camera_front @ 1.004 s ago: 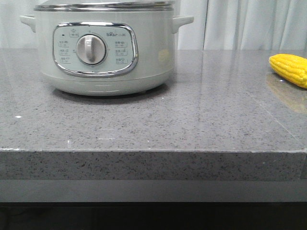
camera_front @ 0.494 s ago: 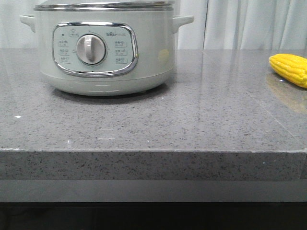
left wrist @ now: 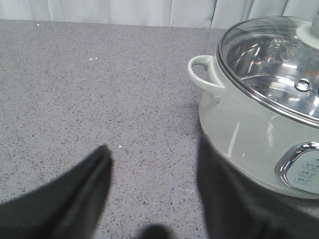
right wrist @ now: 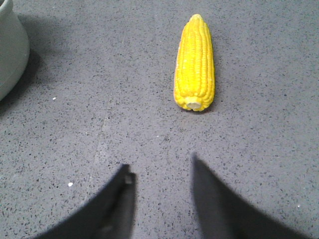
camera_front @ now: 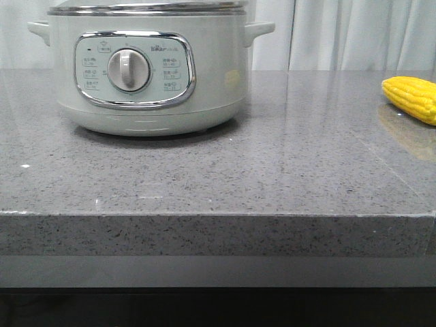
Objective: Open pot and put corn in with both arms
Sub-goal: 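Grasp the glass lid knob with the left gripper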
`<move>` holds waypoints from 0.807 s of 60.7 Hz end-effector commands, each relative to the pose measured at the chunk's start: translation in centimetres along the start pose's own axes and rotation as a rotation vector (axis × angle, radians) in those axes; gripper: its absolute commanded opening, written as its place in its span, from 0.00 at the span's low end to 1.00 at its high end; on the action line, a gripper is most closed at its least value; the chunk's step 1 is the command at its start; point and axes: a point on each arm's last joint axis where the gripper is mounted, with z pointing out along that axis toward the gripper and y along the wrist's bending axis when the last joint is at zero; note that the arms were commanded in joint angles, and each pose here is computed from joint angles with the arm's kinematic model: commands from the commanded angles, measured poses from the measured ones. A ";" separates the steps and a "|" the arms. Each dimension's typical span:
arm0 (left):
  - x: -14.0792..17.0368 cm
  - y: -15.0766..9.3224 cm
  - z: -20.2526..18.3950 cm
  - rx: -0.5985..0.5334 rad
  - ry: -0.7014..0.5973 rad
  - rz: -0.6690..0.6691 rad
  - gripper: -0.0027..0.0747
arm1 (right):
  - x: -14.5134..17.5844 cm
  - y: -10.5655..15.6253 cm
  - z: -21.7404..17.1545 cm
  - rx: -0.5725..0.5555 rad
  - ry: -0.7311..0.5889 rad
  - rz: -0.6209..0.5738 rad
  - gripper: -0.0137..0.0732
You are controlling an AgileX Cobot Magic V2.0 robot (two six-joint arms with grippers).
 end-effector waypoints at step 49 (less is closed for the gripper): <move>-8.5 -8.8 5.2 0.353 -0.221 0.046 0.75 | -1.7 0.0 -0.6 0.005 -0.104 -0.021 0.84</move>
